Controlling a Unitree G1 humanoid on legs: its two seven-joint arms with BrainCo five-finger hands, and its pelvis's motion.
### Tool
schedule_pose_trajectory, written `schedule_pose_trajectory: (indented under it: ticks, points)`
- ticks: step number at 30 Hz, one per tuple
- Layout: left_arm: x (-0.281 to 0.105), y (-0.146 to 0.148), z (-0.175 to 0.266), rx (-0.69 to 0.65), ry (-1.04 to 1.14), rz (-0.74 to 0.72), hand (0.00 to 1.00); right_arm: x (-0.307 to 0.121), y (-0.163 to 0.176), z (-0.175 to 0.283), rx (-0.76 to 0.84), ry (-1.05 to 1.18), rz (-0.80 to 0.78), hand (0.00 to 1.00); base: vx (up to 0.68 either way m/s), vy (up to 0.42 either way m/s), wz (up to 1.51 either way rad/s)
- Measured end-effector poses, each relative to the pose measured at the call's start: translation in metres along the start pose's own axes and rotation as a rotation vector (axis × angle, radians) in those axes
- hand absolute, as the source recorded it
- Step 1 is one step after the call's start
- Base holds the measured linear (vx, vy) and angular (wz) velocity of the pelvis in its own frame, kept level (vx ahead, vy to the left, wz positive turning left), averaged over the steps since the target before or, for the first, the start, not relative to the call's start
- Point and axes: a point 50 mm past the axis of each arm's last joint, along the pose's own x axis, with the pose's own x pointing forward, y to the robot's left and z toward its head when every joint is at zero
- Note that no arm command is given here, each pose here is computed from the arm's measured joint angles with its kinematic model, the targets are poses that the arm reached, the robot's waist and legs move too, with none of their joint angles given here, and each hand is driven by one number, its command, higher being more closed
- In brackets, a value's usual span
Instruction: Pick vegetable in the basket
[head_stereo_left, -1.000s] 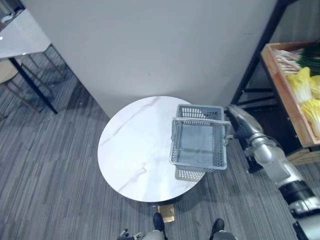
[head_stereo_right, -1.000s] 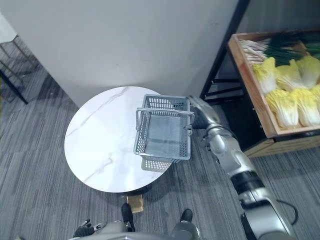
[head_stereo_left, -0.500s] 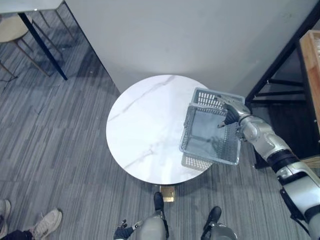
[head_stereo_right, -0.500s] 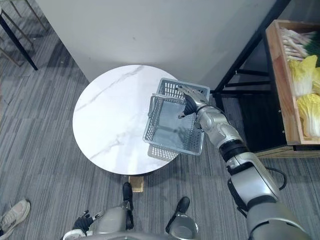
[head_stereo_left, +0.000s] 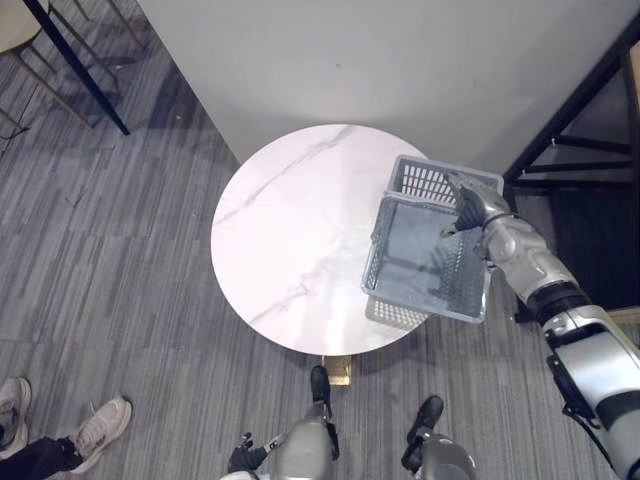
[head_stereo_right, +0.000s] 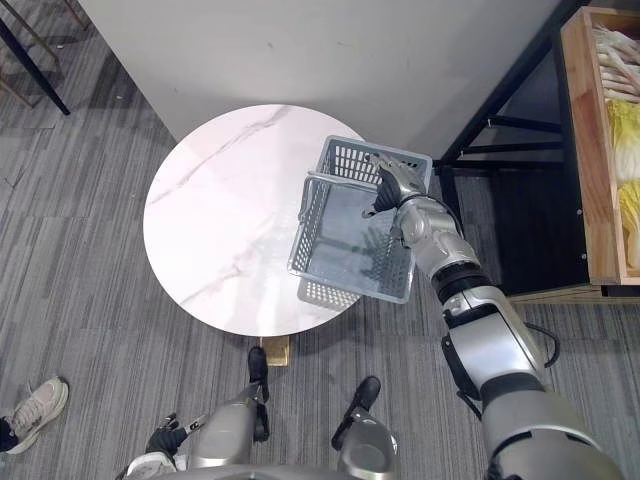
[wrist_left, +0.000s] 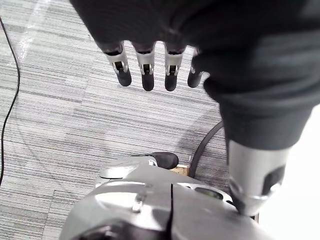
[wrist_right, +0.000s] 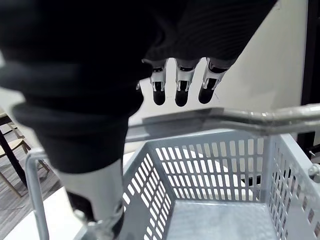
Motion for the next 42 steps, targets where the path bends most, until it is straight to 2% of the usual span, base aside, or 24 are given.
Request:
schedule_pose_trajectory:
  ticks: [10,21,28,31,38,42]
  points:
    - [0.001,-0.003,0.005,0.013,-0.014,-0.007,0.0,-0.002,0.005,-0.017,-0.005,0.075,0.03,1.0,0.0,0.0,0.01]
    - [0.002,0.0,0.006,0.047,-0.016,-0.01,0.0,-0.01,0.024,-0.023,-0.117,0.048,0.137,1.0,0.0,0.002,0.02]
    - [0.003,0.002,0.008,0.071,-0.021,-0.014,0.0,-0.024,0.035,0.008,-0.226,-0.17,0.203,1.0,0.0,0.003,-0.05]
    - [0.003,0.005,0.006,0.067,-0.004,-0.016,0.0,-0.033,0.03,0.021,-0.256,-0.279,0.202,1.0,-0.01,0.004,-0.04]
    - [-0.001,0.016,-0.009,0.092,0.041,-0.01,0.0,-0.063,0.016,0.032,-0.182,-0.44,0.209,1.0,-0.01,-0.004,-0.14]
    - [-0.004,0.018,-0.019,0.116,0.077,-0.022,0.0,-0.081,0.025,0.029,-0.163,-0.482,0.279,1.0,-0.05,-0.019,-0.21]
